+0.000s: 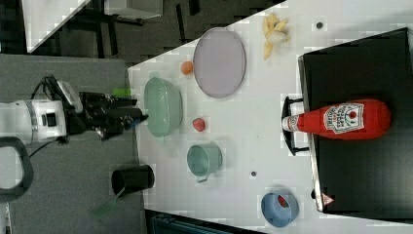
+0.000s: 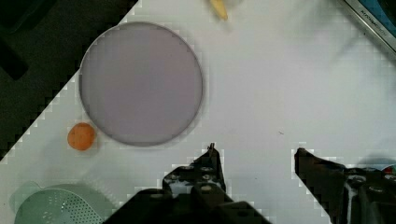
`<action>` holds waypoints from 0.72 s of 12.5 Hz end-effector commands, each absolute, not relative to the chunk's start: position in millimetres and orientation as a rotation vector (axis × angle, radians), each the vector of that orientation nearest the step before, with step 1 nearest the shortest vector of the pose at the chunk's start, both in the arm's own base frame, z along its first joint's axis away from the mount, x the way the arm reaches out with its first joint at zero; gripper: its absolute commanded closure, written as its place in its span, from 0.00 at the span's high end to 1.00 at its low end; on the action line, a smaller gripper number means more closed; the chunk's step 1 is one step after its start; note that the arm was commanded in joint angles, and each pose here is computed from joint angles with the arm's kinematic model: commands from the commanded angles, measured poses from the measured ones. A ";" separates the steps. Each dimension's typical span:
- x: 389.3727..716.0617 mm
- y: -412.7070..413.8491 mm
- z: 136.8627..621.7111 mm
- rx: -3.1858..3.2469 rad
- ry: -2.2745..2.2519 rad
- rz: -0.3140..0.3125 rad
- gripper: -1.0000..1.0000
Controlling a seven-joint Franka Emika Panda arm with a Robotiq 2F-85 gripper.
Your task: Pick Ketchup from oven and place it on table.
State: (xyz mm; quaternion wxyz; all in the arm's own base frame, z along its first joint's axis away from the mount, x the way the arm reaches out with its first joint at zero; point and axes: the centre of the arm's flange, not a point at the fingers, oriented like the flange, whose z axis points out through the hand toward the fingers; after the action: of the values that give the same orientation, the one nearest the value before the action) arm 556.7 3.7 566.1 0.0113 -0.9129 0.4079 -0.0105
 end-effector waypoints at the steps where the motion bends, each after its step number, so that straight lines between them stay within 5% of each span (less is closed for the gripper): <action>1: 442.7 -15.7 626.9 -2.823 1.396 -0.036 0.79; 3: 442.9 -17.7 627.0 -2.820 1.401 -0.039 1.00; 9: 443.1 -102.7 616.2 -2.670 1.609 -0.017 1.00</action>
State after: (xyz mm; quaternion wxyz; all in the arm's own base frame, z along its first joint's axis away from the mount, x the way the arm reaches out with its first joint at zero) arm 425.9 -46.7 663.8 0.0247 -0.8877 0.4568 -0.0523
